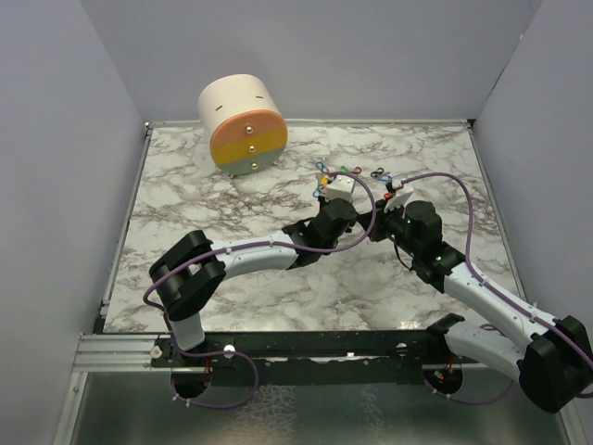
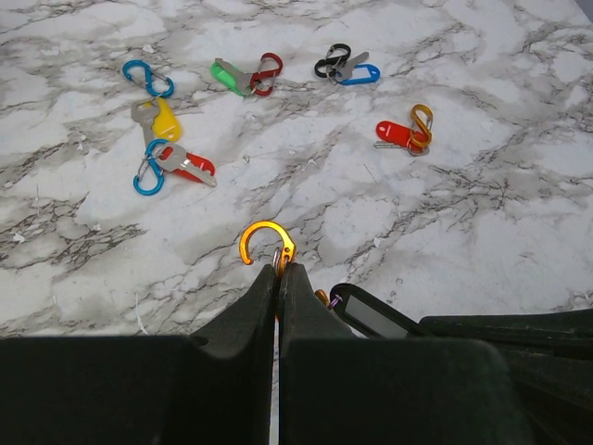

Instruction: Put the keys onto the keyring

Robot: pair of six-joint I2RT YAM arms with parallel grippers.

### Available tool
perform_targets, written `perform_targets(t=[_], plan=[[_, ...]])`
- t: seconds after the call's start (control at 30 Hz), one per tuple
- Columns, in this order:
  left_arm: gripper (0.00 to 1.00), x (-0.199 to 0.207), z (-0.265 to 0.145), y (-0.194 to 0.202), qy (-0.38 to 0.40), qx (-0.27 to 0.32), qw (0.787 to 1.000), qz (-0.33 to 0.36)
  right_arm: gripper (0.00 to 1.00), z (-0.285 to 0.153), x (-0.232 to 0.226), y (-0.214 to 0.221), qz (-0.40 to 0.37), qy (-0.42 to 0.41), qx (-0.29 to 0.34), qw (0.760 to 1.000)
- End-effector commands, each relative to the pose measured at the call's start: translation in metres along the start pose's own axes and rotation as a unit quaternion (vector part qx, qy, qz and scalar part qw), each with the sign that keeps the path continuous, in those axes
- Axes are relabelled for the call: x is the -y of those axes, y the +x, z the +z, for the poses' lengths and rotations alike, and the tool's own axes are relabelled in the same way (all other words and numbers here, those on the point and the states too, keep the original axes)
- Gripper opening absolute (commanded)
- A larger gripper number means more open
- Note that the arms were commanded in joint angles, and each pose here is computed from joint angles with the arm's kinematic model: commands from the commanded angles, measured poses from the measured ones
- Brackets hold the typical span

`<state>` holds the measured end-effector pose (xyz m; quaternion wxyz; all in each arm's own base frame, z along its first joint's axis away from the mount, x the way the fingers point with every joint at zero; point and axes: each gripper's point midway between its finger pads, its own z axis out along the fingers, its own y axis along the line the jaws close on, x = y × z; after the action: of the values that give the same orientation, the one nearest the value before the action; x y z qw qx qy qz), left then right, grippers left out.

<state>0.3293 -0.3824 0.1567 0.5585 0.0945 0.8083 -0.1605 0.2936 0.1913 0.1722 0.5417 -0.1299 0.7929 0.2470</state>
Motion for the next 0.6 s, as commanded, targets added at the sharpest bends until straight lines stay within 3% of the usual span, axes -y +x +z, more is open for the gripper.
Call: perform_targets(t=[0.0,0.57], plan=[[0.0,-0.006,-0.001,-0.015,-0.011,0.022,1.0,-0.012,0.01,-0.002,-0.008,-0.009,-0.008,-0.017,0.012,1.0],[0.0,-0.017,-0.002,-0.016,-0.021,0.025,0.999,-0.022,0.01,-0.004,-0.008,-0.009,-0.008,-0.016,0.012,1.0]])
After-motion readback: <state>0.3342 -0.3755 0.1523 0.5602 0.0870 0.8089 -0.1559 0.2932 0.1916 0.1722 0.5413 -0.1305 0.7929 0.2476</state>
